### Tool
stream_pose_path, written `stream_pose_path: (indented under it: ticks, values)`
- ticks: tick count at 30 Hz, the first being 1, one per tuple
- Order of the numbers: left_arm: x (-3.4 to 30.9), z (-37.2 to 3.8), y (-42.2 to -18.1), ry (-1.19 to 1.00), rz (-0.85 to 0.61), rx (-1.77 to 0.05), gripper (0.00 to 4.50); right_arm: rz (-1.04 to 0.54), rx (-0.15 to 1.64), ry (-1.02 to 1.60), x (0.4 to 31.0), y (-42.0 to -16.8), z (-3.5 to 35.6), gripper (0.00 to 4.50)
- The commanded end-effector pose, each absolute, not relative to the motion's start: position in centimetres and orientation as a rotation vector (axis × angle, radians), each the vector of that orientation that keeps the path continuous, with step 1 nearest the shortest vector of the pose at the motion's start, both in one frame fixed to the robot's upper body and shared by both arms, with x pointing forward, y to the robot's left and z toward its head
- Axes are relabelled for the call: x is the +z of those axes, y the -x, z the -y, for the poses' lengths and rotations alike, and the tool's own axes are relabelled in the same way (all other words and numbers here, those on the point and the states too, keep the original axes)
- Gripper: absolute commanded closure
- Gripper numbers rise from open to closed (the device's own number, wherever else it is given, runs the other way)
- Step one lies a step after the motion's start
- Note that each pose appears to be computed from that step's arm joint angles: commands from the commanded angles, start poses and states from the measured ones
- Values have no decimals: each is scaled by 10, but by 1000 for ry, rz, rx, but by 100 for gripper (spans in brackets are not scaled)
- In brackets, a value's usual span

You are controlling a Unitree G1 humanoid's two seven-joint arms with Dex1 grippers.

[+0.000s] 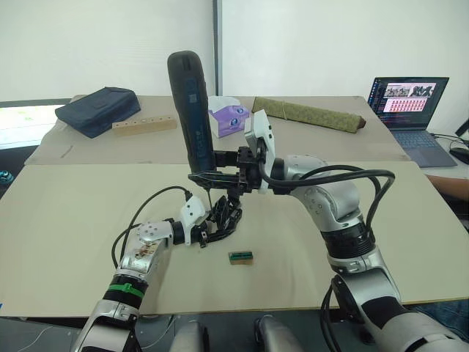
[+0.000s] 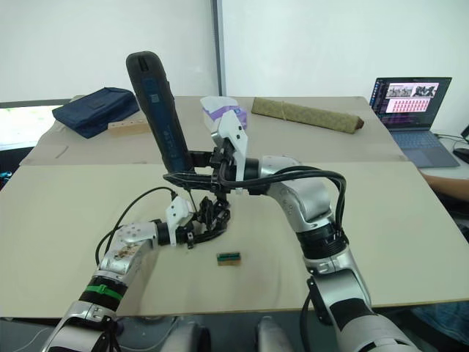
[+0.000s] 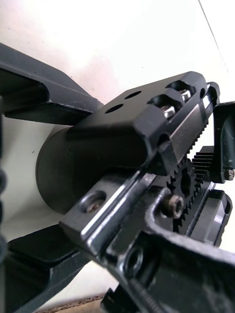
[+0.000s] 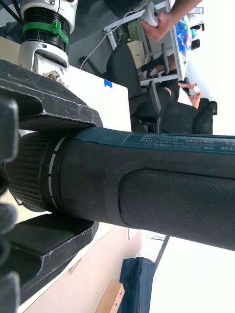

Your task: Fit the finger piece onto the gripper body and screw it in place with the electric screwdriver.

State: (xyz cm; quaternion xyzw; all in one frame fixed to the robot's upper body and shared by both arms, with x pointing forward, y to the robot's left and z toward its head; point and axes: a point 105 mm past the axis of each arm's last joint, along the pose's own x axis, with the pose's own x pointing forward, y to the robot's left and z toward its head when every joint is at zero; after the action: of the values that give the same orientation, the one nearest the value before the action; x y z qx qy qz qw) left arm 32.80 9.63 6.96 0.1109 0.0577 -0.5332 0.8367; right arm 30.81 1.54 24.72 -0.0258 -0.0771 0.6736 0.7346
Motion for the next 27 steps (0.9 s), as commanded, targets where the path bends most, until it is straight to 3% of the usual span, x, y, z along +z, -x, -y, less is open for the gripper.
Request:
stream_pose_path:
  ticks: [1,27]
  values:
    - [50,-100,-320,-219,-212,-1137,220,280,1495,62,271,-301,-13,256]
    - [48,-100,-320,-217,-215,-1139,220,302,1491,60,276,-302,-10,256]
